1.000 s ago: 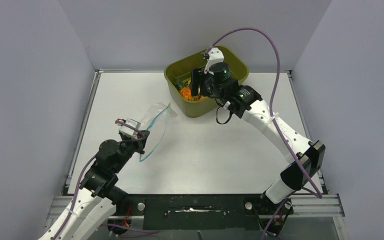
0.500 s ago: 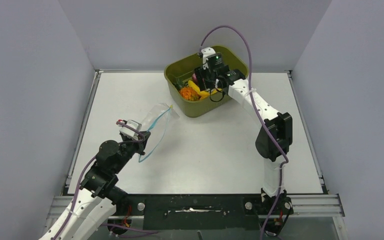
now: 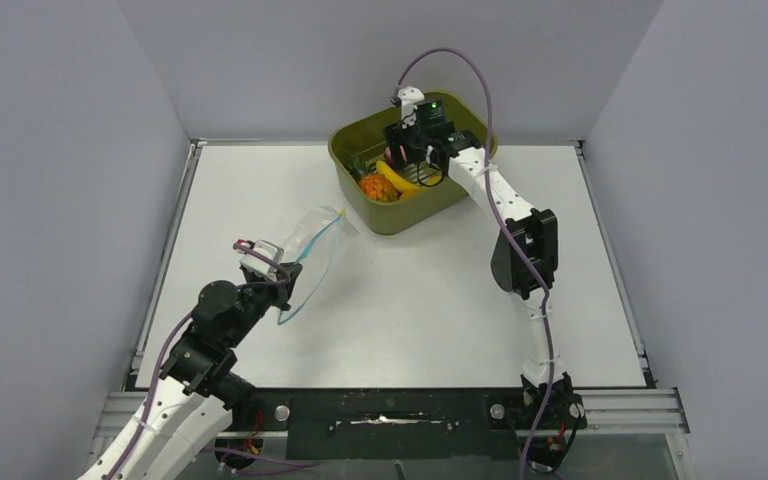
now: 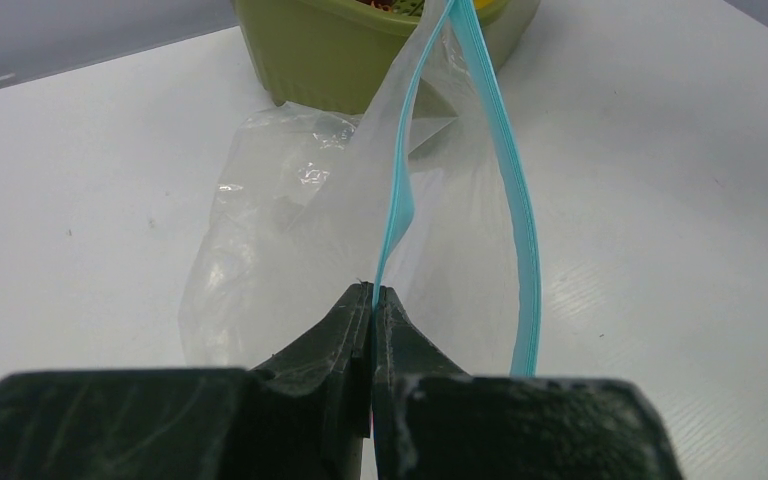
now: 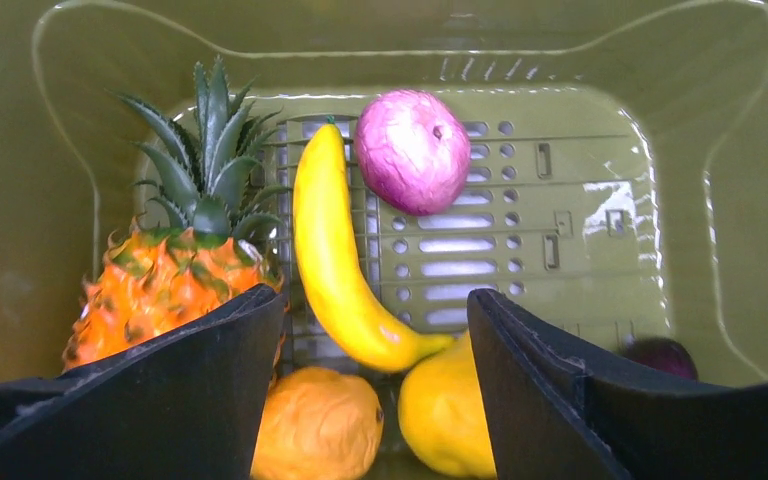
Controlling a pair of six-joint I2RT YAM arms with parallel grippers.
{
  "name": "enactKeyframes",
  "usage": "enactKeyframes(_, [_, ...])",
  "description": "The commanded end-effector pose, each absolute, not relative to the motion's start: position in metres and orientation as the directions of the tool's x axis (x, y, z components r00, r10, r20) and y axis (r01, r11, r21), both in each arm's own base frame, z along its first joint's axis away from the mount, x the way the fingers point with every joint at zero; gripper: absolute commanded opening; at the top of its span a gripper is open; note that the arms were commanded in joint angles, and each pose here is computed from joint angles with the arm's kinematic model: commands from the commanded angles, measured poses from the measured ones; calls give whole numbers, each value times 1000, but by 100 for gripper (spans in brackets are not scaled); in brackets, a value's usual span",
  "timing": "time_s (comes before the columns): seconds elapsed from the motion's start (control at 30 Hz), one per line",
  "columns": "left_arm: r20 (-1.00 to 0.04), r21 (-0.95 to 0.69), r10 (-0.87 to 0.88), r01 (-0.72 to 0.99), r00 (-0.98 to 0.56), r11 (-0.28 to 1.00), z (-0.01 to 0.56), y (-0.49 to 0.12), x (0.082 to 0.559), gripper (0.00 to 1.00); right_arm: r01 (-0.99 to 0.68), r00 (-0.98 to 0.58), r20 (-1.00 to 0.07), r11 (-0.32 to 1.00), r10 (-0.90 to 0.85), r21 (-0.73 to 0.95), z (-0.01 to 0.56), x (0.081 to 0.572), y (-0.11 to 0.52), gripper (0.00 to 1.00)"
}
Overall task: Place the food in the zip-top bag and seal the zipper
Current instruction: Pick up the fake vegetable from the bin.
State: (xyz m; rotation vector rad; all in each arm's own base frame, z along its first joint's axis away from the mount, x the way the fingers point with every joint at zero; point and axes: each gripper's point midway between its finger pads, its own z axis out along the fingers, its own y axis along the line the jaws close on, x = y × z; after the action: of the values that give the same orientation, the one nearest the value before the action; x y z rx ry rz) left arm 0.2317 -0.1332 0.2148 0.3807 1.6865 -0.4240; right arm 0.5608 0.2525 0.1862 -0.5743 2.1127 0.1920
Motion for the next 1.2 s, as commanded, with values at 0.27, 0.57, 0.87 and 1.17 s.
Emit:
enactKeyframes(0.27, [-997, -52, -15, 510, -77, 859, 236, -140, 234, 0, -519, -320, -910, 853, -263, -64, 182, 623, 277, 71])
enactKeyframes(0.57, [-996, -50, -8, 509, -85, 859, 233, -140, 235, 0, -510, -334, -905, 858, -265, -63, 146, 640, 274, 73])
enactKeyframes(0.87, [-995, -49, 1, 510, -98, 859, 229, -142, 237, 0, -514, -301, -921, 855, -247, -62, 135, 651, 281, 68])
enactKeyframes(1.17, [-994, -43, 15, 494, -112, 868, 225, -140, 240, 0, -506, -208, -956, 859, -206, -75, 162, 655, 284, 40])
